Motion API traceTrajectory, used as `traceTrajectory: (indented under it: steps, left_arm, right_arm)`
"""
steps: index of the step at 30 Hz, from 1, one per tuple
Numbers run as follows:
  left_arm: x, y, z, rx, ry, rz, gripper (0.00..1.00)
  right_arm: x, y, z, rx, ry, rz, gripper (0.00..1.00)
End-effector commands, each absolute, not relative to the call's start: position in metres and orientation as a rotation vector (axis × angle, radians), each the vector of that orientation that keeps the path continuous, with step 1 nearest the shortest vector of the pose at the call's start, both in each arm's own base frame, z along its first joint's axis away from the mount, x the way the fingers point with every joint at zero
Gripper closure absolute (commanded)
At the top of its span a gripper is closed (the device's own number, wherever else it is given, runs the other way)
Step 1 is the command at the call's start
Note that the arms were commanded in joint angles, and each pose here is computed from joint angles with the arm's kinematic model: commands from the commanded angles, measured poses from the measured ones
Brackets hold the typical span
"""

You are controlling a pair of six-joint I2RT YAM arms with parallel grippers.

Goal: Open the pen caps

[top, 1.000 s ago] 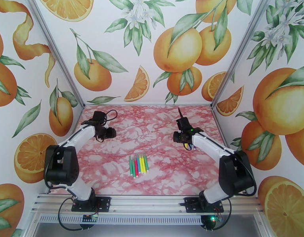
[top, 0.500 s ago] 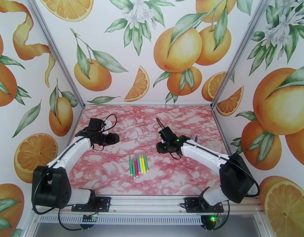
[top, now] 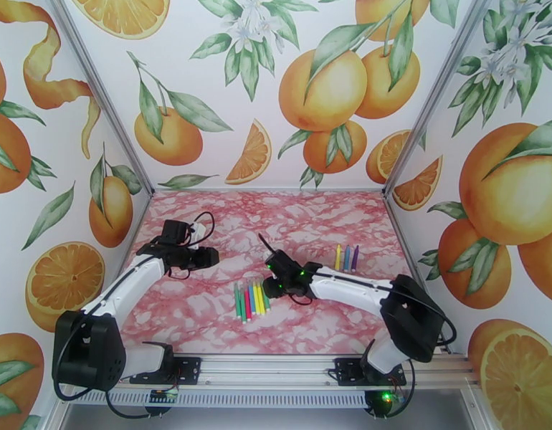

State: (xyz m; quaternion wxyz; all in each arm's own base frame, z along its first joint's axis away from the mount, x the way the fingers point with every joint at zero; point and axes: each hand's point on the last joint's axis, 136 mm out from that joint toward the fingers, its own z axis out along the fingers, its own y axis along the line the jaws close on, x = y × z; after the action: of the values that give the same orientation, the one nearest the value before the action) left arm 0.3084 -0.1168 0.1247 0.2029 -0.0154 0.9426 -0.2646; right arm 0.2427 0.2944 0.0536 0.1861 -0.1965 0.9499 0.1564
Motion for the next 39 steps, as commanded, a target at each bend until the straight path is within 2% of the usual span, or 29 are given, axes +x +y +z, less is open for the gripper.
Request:
traceTrajectory:
  steps: [1, 21, 39]
  left_arm:
    - [0.311, -0.122, 0.129, -0.025, 2.597, -0.770, 0.53]
    - [0.311, -0.122, 0.129, -0.022, 2.596, -0.762, 0.53]
    - [0.310, -0.121, 0.130, -0.023, 2.593, -0.758, 0.53]
  right_arm:
    - [0.237, 0.307, 0.043, -0.554, 2.685, 0.502, 0.61]
    - [0.231, 0.312, 0.016, -0.568, 2.734, 0.418, 0.66]
    - [0.231, 0.294, -0.004, -0.583, 2.765, 0.067, 0.72]
